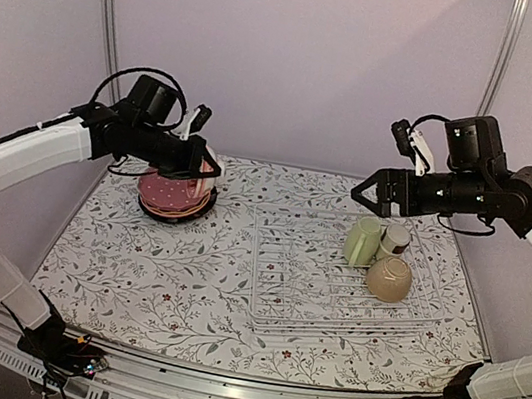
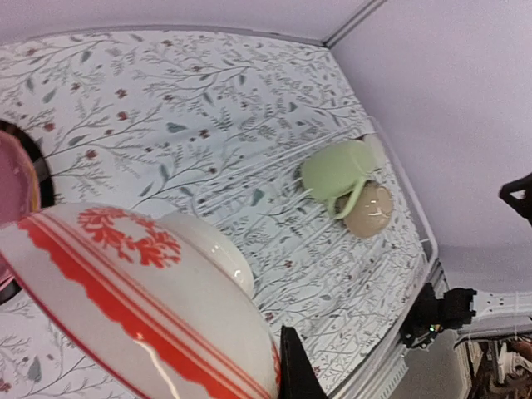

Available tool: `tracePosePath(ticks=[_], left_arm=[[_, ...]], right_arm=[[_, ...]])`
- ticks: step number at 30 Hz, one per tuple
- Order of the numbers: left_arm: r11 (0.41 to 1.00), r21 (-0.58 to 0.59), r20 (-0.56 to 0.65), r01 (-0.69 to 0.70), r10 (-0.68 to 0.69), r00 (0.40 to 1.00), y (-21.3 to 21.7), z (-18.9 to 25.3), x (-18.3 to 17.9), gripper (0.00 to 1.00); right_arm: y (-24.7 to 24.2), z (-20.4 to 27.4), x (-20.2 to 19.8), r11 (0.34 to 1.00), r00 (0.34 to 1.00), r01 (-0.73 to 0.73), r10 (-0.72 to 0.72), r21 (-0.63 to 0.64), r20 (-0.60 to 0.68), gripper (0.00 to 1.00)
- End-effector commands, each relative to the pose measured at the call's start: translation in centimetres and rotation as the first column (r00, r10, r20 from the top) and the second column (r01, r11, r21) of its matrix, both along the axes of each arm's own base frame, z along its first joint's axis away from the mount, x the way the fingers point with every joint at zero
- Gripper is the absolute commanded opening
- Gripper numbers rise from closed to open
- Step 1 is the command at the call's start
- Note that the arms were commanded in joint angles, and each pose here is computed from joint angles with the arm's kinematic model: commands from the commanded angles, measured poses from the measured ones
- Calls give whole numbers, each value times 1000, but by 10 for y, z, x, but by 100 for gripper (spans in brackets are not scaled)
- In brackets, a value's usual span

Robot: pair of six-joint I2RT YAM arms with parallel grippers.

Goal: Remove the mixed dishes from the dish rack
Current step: Place the bowl at the corner of the board.

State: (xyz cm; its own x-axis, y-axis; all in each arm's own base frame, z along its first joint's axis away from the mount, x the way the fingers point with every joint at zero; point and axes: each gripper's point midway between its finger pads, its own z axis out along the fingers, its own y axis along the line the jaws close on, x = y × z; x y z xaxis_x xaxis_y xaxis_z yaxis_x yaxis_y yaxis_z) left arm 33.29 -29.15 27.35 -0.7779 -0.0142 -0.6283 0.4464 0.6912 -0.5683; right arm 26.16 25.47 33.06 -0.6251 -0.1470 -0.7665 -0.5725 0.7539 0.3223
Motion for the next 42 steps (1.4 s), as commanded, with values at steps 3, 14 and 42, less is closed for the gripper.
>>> tracePosePath(ticks=[3,14,42], left_arm=[[849,463,-9,-255,292,956,105,-53,-9,0],[561,733,20,-384,547,837,193,-105,-25,0],[440,874,-101,-207,581,807,222,-209,-17,0]], right_arm=[[-20,-27,-2,992,999,31,-35,-122,-29,99],[-23,-40,-2,987,998,41,-49,-155,-48,99],[-47,-82,-2,942,985,90,-131,-322,-108,99]])
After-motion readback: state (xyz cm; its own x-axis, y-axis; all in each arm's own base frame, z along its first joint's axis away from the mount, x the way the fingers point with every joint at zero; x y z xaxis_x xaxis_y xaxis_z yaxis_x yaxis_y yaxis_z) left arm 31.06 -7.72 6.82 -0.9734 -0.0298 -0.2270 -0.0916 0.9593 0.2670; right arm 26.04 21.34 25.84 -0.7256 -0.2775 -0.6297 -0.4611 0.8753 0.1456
